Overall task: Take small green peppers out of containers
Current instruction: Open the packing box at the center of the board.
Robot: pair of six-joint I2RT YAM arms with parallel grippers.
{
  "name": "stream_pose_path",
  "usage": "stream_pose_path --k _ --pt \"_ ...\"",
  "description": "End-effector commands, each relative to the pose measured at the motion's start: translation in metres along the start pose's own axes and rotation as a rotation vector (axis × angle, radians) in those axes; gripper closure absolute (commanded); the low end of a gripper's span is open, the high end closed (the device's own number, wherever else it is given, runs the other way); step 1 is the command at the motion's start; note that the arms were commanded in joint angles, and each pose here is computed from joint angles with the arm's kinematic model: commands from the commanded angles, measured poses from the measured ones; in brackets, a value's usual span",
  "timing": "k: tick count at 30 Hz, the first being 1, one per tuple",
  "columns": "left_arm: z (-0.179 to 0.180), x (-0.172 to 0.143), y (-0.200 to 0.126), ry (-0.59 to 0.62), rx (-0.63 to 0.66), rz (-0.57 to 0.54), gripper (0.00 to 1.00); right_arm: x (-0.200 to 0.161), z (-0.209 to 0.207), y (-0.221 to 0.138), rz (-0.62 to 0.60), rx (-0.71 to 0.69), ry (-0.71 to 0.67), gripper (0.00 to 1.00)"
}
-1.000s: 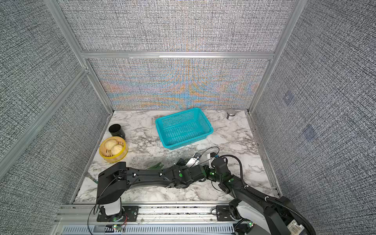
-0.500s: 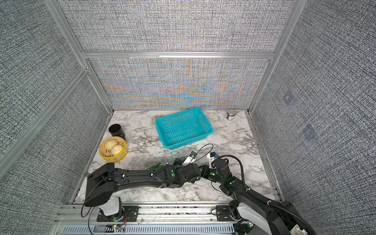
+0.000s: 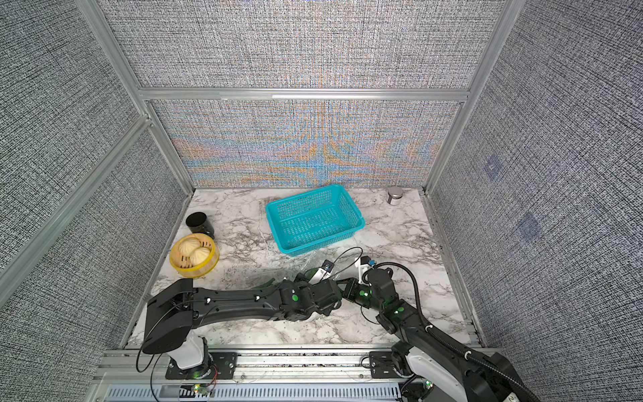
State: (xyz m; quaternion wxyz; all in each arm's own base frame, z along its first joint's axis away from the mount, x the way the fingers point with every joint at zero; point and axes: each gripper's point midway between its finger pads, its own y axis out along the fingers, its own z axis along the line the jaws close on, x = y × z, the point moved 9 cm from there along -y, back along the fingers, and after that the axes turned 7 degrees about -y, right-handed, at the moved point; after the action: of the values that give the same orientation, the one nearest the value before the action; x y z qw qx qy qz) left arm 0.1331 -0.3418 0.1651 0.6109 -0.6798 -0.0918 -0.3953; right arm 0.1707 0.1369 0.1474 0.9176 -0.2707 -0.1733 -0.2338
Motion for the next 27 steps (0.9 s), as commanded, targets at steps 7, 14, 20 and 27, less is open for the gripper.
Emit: stream_pose_path --k 7,14,20,27 --pt "-0.004 0.019 0.000 -0.032 0.062 -0.087 0.11 -0.008 -0.004 -0.002 0.043 0.003 0.026 1.00" --pt "-0.002 0.013 0.003 -0.024 0.078 -0.075 0.33 -0.012 -0.007 -0.006 0.054 -0.014 0.007 1.00" --pt "0.004 0.017 0.000 -0.050 0.048 -0.082 0.43 -0.018 -0.012 -0.008 0.077 -0.039 0.003 1.00" --pt "-0.011 0.014 0.011 -0.021 -0.034 -0.036 0.42 -0.018 -0.012 -0.007 0.086 -0.043 -0.038 1.00"
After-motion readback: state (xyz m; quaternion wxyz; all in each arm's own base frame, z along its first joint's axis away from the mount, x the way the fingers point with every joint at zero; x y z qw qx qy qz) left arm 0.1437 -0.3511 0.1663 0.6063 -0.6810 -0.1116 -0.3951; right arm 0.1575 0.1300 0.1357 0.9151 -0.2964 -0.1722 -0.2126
